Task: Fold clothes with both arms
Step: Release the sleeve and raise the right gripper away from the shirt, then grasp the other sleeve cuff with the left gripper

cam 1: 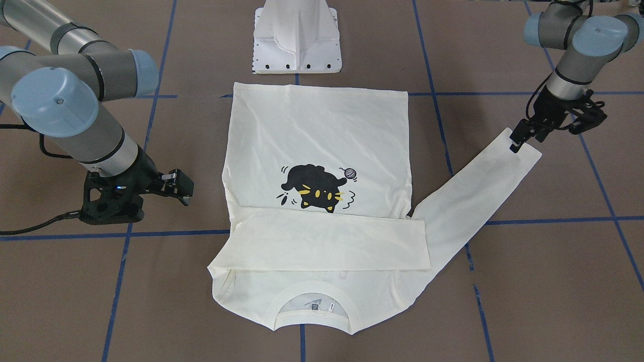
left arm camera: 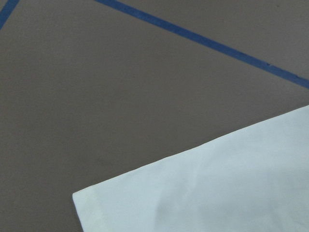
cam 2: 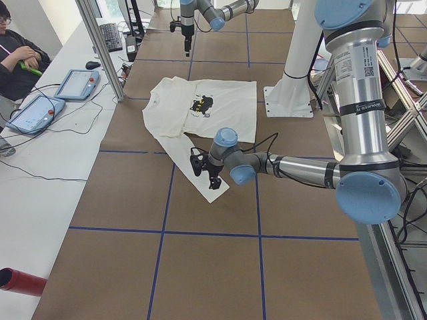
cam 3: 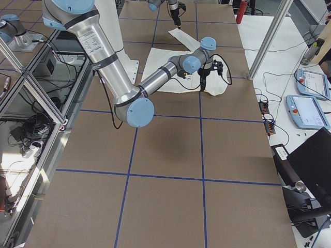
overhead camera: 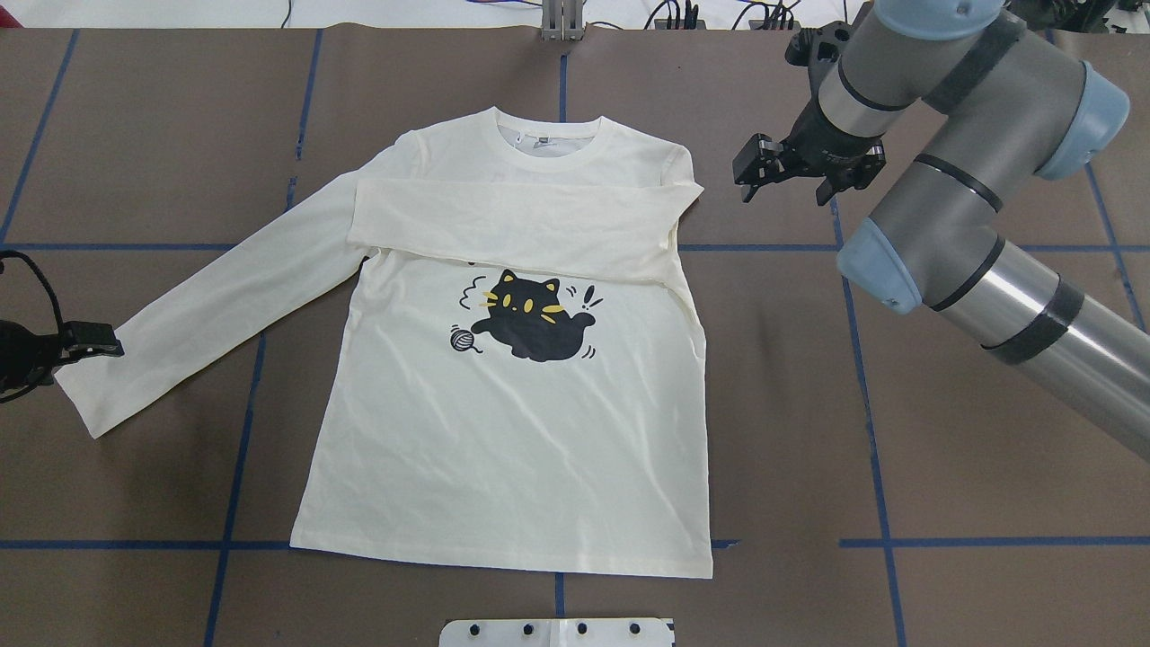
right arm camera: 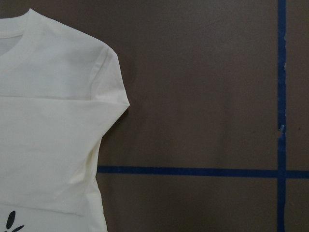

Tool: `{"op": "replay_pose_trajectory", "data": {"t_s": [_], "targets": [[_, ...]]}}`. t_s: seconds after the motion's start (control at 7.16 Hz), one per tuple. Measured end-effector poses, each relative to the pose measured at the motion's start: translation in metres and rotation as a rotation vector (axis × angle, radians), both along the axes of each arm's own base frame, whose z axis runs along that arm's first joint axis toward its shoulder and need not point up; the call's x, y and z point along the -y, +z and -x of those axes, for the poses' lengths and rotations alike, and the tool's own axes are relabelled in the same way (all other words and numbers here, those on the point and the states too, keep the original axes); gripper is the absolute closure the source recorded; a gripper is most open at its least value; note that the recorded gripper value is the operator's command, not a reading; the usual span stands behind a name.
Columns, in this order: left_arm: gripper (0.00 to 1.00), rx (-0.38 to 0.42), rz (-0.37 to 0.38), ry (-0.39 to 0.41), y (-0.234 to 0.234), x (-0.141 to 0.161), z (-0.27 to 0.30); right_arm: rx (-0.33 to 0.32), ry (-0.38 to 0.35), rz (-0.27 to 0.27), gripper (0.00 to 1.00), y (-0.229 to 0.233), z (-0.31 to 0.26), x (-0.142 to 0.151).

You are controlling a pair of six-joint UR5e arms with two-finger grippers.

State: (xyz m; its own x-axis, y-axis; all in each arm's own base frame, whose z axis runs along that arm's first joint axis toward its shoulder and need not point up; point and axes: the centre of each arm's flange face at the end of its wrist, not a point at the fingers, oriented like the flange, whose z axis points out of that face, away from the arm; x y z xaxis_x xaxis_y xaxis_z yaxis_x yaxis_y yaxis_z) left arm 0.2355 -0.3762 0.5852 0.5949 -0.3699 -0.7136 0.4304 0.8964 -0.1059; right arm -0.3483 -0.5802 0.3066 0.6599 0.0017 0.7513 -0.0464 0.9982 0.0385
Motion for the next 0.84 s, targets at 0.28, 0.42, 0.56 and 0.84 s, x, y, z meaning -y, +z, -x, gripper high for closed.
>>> {"op": "replay_pose_trajectory", "data": {"t_s": [0.28, 0.42, 0.56, 0.84], "targets": [[0.0, 0.032, 0.012, 0.022, 0.013, -0.013, -0.006, -0.003, -0.004, -0.002, 0.0, 0.01, -0.006, -0.005], [0.0, 0.038, 0.017, 0.034, 0.016, -0.017, -0.01, -0.001, -0.005, -0.004, 0.0, 0.01, -0.007, -0.007], [0.0, 0.043, 0.021, 0.042, 0.019, -0.019, -0.012, -0.001, -0.006, -0.004, 0.0, 0.011, -0.007, -0.007], [0.01, 0.054, 0.03, 0.053, 0.026, -0.022, -0.015, -0.001, -0.007, -0.004, 0.0, 0.012, -0.007, -0.008]]}}
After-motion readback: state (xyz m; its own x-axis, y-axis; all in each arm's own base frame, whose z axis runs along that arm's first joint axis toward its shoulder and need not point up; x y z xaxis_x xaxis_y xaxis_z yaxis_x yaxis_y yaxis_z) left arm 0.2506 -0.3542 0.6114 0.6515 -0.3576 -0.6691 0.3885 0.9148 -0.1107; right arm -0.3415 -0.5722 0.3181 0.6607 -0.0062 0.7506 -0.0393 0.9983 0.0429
